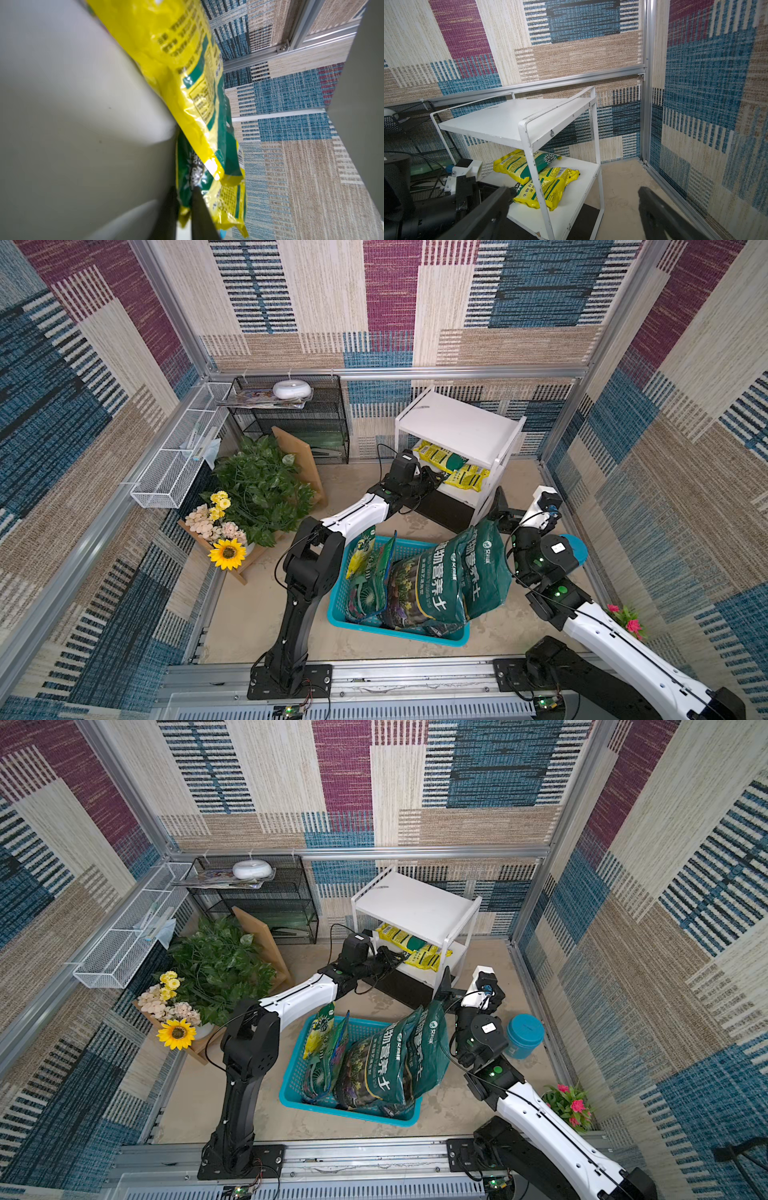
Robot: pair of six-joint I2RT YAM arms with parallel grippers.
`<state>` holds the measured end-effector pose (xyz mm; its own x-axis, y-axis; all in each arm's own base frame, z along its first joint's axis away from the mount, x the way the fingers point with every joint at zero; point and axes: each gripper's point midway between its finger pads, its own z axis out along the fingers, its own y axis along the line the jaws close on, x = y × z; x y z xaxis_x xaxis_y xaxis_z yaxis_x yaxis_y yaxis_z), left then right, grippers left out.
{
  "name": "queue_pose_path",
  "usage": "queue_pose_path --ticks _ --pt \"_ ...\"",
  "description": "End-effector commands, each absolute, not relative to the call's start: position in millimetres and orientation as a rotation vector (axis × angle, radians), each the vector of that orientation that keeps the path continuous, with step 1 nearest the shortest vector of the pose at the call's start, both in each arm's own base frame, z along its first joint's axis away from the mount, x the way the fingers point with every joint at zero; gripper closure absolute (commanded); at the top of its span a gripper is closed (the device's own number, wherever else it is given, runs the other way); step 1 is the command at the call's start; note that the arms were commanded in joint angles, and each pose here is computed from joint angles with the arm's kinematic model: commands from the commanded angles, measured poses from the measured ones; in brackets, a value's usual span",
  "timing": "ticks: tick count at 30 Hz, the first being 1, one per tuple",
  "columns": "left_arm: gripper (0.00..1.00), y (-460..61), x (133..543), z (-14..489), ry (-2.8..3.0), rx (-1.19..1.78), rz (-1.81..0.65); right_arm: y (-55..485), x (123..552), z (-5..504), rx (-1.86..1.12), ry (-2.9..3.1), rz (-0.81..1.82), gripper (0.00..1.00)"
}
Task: Take down the fertilizer bag from the shelf
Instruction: Pick up the fertilizer bag from the shelf.
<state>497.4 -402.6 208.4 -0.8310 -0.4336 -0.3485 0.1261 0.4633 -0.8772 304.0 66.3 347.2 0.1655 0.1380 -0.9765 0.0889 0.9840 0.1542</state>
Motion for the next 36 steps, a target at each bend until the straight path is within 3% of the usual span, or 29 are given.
queue_pose_path --ticks 1,22,36 --pt "1.00 -397 494 193 2.249 -0.279 -1.300 67 304 351 0.197 1.392 0.051 0.01" --pt "1.00 -357 432 291 2.085 -0.122 -1.233 66 296 355 0.198 1.376 0.097 0.01" --pt "1.00 -266 344 358 1.914 0.001 -0.854 67 288 357 0.194 1.363 0.148 0.01"
